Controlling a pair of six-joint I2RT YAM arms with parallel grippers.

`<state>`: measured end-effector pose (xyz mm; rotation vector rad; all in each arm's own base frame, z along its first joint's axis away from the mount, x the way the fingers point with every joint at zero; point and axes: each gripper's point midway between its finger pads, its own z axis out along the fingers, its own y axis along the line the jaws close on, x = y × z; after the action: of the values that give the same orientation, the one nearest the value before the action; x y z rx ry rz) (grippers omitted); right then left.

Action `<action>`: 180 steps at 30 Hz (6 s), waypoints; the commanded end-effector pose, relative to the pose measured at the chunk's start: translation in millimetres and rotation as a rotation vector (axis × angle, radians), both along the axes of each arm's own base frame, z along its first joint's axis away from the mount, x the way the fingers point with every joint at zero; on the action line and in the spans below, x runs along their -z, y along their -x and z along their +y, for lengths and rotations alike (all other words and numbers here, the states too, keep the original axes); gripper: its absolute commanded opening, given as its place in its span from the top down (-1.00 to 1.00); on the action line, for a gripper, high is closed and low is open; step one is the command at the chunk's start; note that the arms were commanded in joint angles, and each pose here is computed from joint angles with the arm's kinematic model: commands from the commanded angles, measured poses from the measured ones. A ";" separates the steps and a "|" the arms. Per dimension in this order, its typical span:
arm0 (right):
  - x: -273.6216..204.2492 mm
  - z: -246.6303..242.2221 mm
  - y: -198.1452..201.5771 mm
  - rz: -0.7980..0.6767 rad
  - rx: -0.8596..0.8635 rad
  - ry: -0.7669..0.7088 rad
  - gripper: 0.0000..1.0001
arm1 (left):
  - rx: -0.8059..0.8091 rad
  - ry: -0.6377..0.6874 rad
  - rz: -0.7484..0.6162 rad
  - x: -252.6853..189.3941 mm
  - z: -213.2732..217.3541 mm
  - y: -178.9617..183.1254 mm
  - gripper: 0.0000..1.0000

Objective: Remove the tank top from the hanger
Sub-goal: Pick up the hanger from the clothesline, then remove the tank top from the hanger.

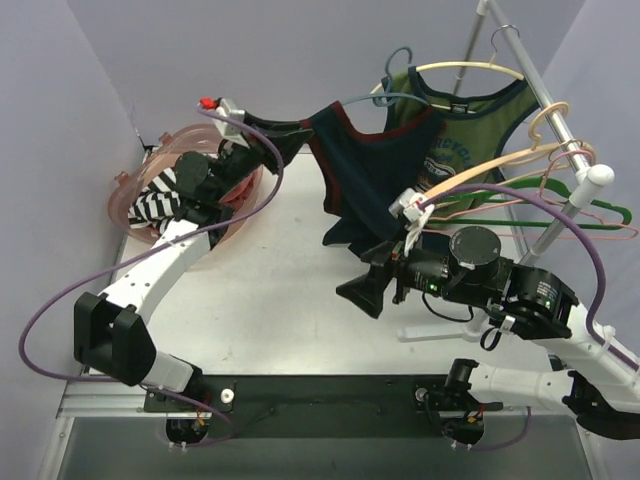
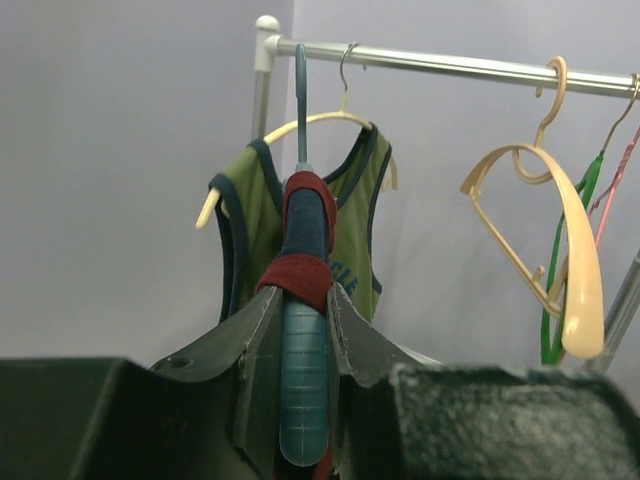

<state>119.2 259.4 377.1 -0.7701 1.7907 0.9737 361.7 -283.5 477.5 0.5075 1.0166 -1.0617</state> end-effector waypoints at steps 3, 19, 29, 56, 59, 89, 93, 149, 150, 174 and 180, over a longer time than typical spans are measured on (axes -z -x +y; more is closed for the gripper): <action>-87.5 3.5 -61.2 -0.178 0.272 -0.135 -0.65 | -0.013 0.062 -0.139 -30.3 47.3 60.7 1.00; -123.3 0.6 -181.9 -0.228 0.612 -0.260 0.00 | -0.073 0.032 -0.063 3.9 96.4 155.3 1.00; -119.9 -2.5 -179.0 -0.227 0.618 -0.367 0.06 | -0.032 0.057 -0.028 16.4 97.1 168.4 1.00; -95.7 11.9 -194.0 -0.165 0.620 -0.334 0.23 | 0.093 0.186 -0.060 -5.8 100.9 202.2 1.00; -99.9 13.4 -192.5 -0.167 0.607 -0.344 0.46 | 0.084 0.186 -0.049 -1.3 101.5 200.5 1.00; -145.7 -7.0 -166.6 -0.302 0.547 -0.489 1.00 | 0.021 0.155 -0.021 16.8 107.1 199.2 -0.04; -145.4 -15.7 -169.9 -0.291 0.596 -0.459 1.00 | -0.058 0.067 0.060 45.7 107.6 182.5 -0.19; -121.1 -69.9 -195.2 -0.323 0.796 -0.224 1.00 | -0.365 0.209 0.141 63.7 155.6 165.1 1.00; -122.5 -74.9 -198.3 -0.320 0.814 -0.228 1.00 | -0.388 0.215 0.153 63.0 159.8 164.1 1.00; -113.9 -30.8 -193.3 -0.247 0.623 -0.302 1.00 | -0.213 -0.071 0.091 58.2 123.4 188.4 -0.51; -94.5 -12.9 -192.6 -0.280 0.618 -0.176 1.00 | -0.153 -0.142 0.123 43.3 112.7 189.9 -0.42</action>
<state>312.4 240.1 455.5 -0.1837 1.5947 0.6176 180.4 -162.4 423.9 0.3790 1.2058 -0.8808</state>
